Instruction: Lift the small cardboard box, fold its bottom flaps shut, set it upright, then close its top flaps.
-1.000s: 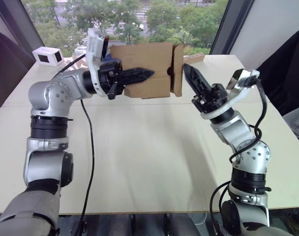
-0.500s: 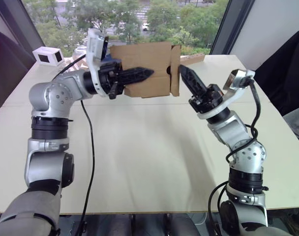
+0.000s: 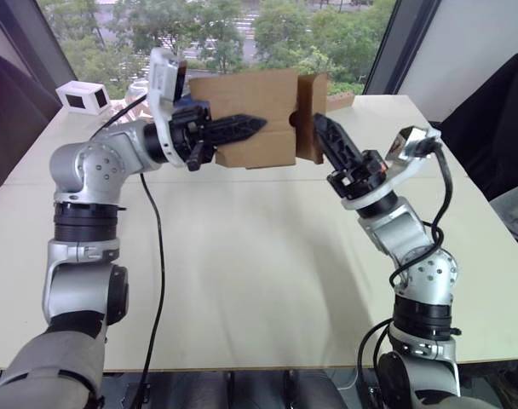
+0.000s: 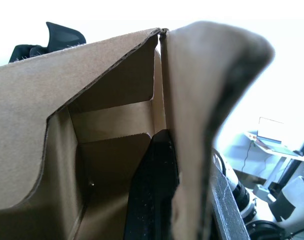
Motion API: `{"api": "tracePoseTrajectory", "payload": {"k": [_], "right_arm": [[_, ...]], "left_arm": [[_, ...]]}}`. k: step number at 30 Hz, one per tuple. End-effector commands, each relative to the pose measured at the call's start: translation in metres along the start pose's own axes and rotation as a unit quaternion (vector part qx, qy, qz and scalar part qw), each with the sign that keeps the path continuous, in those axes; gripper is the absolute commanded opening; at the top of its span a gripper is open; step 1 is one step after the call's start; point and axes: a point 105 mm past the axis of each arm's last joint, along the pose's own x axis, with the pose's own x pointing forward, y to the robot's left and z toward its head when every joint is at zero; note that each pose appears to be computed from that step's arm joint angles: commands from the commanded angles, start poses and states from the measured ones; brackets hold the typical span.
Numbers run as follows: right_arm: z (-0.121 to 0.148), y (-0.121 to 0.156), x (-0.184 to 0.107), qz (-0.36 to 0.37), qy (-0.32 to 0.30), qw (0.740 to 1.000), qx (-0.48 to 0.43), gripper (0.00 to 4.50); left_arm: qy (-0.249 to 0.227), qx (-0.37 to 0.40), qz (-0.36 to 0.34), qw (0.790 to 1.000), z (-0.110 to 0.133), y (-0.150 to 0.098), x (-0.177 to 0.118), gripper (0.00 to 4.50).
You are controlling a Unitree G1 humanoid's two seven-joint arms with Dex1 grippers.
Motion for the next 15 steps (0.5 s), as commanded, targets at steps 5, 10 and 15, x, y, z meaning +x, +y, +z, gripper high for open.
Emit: {"api": "tracePoseTrajectory", "payload": {"k": [5, 10, 15], "right_arm": [[0.0029, 0.0049, 0.0063, 0.010, -0.025, 1.000, 0.002, 0.38], [0.0016, 0.0058, 0.0082, 0.009, -0.030, 1.000, 0.000, 0.38], [-0.0022, 0.0114, 0.0117, 0.018, -0.026, 1.000, 0.000, 0.38]], "left_arm": [[-0.019, 0.023, -0.011, 1.000, 0.0120, -0.0084, 0.0004, 0.00], [-0.022, 0.020, -0.012, 0.999, 0.0109, -0.0086, 0.0023, 0.00], [-0.025, 0.018, -0.013, 0.999, 0.0099, -0.0078, 0.0043, 0.00]]}}
